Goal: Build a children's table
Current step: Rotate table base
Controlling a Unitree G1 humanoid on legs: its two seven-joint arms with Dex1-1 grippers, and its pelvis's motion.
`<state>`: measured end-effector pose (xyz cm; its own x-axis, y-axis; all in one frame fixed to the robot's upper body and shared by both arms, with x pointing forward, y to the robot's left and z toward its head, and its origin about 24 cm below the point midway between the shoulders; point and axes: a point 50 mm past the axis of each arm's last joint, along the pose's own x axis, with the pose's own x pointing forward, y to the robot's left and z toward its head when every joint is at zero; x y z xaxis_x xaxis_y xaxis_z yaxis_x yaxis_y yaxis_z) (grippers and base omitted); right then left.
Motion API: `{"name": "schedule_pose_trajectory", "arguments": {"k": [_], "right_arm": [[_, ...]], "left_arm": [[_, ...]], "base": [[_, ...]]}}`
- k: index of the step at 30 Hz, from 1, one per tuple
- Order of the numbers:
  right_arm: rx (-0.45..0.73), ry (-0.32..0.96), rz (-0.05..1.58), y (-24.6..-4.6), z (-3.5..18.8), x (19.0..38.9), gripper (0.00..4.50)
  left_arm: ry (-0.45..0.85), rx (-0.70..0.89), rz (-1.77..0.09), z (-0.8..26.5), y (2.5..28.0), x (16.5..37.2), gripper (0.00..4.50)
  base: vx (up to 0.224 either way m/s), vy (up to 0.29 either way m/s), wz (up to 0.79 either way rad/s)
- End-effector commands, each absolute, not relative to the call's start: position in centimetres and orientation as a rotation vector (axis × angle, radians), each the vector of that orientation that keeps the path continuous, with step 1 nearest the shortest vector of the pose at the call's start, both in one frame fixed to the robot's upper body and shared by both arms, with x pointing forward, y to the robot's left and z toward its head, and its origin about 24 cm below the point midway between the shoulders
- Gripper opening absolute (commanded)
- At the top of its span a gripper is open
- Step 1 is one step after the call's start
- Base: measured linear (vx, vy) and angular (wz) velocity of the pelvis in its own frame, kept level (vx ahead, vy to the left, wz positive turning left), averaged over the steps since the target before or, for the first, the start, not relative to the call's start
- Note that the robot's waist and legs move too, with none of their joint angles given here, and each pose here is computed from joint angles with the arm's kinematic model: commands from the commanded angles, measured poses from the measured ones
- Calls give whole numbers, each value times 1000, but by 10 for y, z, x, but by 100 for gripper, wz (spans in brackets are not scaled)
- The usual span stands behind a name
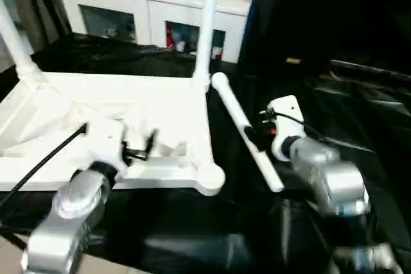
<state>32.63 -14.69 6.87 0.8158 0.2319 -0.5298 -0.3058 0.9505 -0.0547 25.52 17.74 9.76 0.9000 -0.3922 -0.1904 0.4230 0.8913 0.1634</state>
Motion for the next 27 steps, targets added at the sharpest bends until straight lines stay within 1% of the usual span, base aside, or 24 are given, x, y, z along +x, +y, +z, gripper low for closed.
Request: {"name": "schedule_pose_trajectory", "arguments": {"k": [1, 2, 4, 6, 7, 9, 10, 11, 13, 16, 18, 19, 21, 22, 23, 27], "right_arm": [[-135, 641, 309, -146, 64, 329, 443], [-129, 711, 337, -145, 58, 328, 443], [-143, 760, 336, -146, 53, 327, 443], [-118, 838, 381, -145, 43, 323, 443], [-85, 882, 419, -143, 39, 319, 443], [-55, 943, 461, -141, 33, 313, 443], [-69, 955, 462, -142, 31, 311, 417], [-72, 965, 459, -143, 30, 311, 417], [-77, 990, 462, -144, 29, 309, 403], [-88, 1014, 465, -145, 29, 308, 374], [-88, 1023, 470, -146, 28, 309, 371], [-88, 1023, 470, -146, 28, 309, 353], [-85, 1028, 466, -147, 28, 310, 331], [-66, 1027, 461, -147, 28, 311, 322], [-54, 1023, 456, -147, 28, 311, 322], [-21, 1009, 445, -148, 28, 313, 285]], "left_arm": [[171, 224, -549, 101, 169, 256, 450], [185, 232, -605, 103, 167, 256, 450], [195, 240, -642, 103, 165, 255, 450], [217, 228, -736, 105, 158, 248, 450], [227, 225, -784, 105, 154, 244, 450], [238, 215, -826, 106, 151, 240, 450], [238, 216, -834, 106, 150, 239, 450], [237, 218, -838, 106, 149, 238, 450], [237, 221, -835, 106, 149, 239, 450], [233, 226, -824, 106, 150, 241, 450], [230, 233, -816, 107, 151, 241, 450], [230, 233, -816, 107, 151, 241, 450], [226, 246, -803, 108, 153, 242, 450], [223, 250, -794, 108, 154, 243, 450], [222, 252, -791, 108, 154, 243, 450], [219, 252, -784, 108, 155, 243, 450]], "base": [[0, 0, 0], [0, 0, 0], [0, 0, 0], [0, 0, 0], [0, 0, 0], [0, 0, 0], [0, 0, 0], [0, 0, 0], [0, 0, 0], [0, 0, 0], [0, 0, 0], [0, 0, 0], [0, 0, 0], [0, 0, 0], [0, 0, 0], [0, 0, 0]]}}
